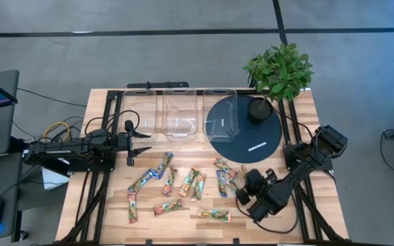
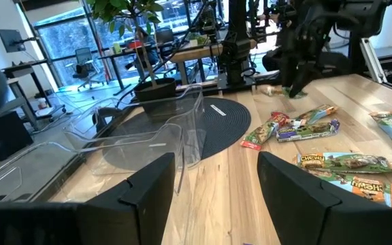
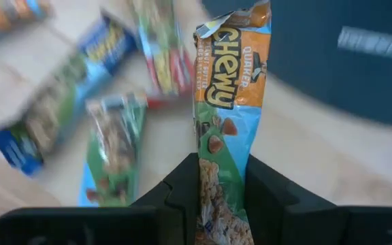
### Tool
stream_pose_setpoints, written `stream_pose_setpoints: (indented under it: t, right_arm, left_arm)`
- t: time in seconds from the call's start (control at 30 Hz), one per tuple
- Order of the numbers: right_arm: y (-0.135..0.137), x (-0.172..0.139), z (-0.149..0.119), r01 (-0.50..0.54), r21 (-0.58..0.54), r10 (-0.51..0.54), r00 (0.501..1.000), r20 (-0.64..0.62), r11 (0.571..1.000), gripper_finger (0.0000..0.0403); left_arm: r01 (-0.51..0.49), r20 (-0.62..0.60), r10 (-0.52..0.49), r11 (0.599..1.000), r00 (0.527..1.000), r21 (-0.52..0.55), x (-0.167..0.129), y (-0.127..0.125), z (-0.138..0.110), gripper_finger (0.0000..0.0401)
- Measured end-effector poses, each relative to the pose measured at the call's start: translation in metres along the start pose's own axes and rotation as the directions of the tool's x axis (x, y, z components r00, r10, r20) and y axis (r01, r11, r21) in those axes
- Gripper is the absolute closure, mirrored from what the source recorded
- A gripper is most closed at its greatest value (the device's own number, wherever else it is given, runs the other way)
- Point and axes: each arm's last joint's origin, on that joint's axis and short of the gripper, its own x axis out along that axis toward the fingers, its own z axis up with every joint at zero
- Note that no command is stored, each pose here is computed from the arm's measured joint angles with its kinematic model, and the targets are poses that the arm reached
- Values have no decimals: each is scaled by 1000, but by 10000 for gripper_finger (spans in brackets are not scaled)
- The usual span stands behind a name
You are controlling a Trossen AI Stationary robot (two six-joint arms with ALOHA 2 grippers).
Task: Pick and place Granola Bars by type
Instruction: Put the orange chocolate chip into the right transparent bin
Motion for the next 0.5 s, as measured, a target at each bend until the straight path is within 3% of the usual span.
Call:
stream_pose_setpoints:
  t: [0.17,0.5]
  right_arm:
    - [2,-10,18,29,-16,-26,984,175,999,322]
    - [14,-11,83,131,-52,-109,943,315,990,322]
  left_arm:
    - [0,0,0,1000,1000,0,0,0,0,195]
    - [0,0,0,1000,1000,0,0,0,0,195]
